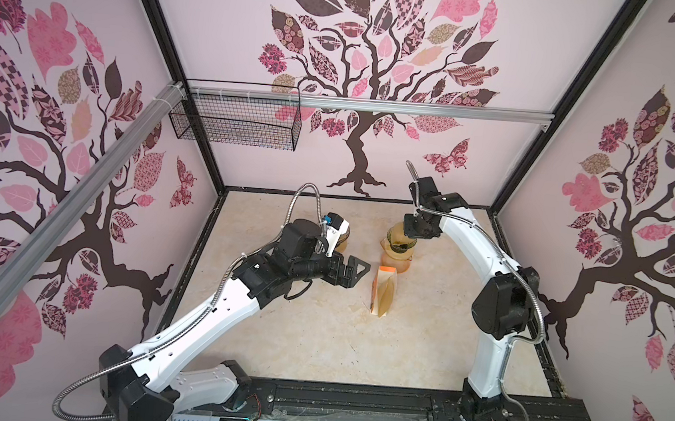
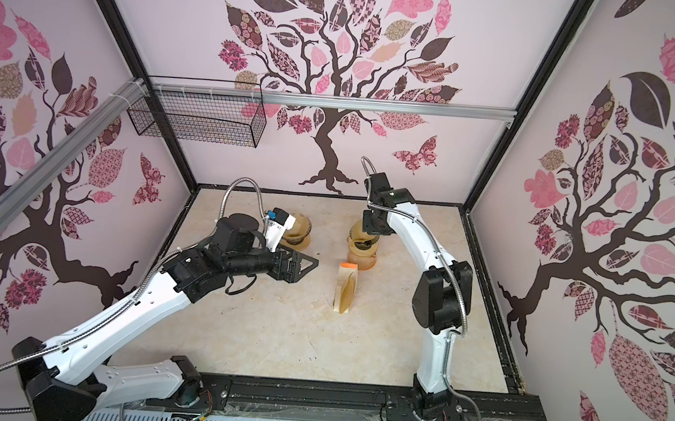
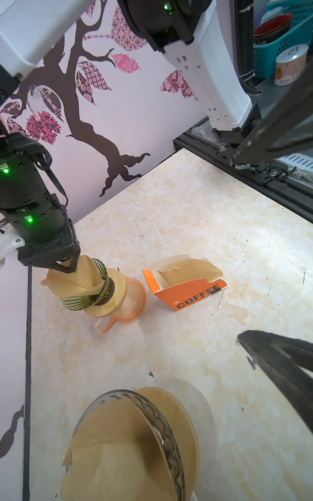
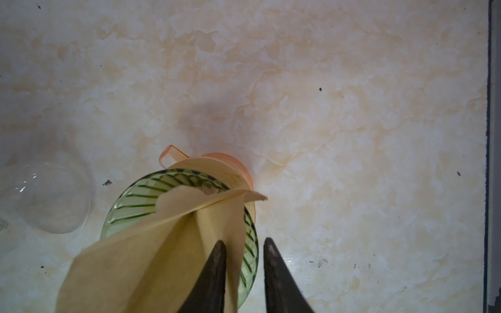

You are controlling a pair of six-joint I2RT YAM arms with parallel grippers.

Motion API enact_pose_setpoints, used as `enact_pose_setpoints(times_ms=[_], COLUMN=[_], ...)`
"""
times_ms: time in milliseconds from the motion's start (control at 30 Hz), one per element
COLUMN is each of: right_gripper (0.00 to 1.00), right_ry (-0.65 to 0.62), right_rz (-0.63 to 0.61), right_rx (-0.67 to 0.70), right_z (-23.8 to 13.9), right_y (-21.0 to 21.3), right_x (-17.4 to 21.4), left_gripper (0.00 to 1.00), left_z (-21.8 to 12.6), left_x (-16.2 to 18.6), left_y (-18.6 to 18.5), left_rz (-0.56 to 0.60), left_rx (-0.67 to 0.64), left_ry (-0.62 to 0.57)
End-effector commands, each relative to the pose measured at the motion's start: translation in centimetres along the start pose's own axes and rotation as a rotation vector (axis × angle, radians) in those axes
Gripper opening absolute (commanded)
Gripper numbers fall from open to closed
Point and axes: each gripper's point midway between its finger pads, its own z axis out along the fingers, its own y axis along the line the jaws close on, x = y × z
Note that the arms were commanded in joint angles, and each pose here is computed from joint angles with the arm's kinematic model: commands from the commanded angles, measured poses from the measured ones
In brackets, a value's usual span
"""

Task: Place the coffee filter in the dripper
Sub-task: 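Lower the filter into the green dripper with the right gripper while left gripper approaches, then bring the left gripper to the filter edge beside the right gripper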

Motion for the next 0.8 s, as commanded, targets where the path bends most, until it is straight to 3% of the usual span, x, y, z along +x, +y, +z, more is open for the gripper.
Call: enact_pose_setpoints(times_ms=[0, 400, 767], right_gripper=[0.32, 0.42, 0.51], right_ry=[-0.026, -0.127, -0.329], right_rz=[-0.004, 0.020, 0.122], right_rx=[-0.002, -0.047, -0.149], right_z=[-0.3, -3.5, -7.5], right_y=[0.1, -0.1, -0.8], right_x=[-0.9, -1.6, -2.1], left_gripper=[0.98, 0.98, 0.95], left_z=[-0.9, -0.5, 3.7], left_x=[-2.4, -3.7, -5.1], left_y=[-1.3, -1.0, 0.7], left_rz=[0.032, 0.050, 0.035], left_rx=[0.016, -0.032, -0.151], left_ry=[-0.058, -0.050, 0.036])
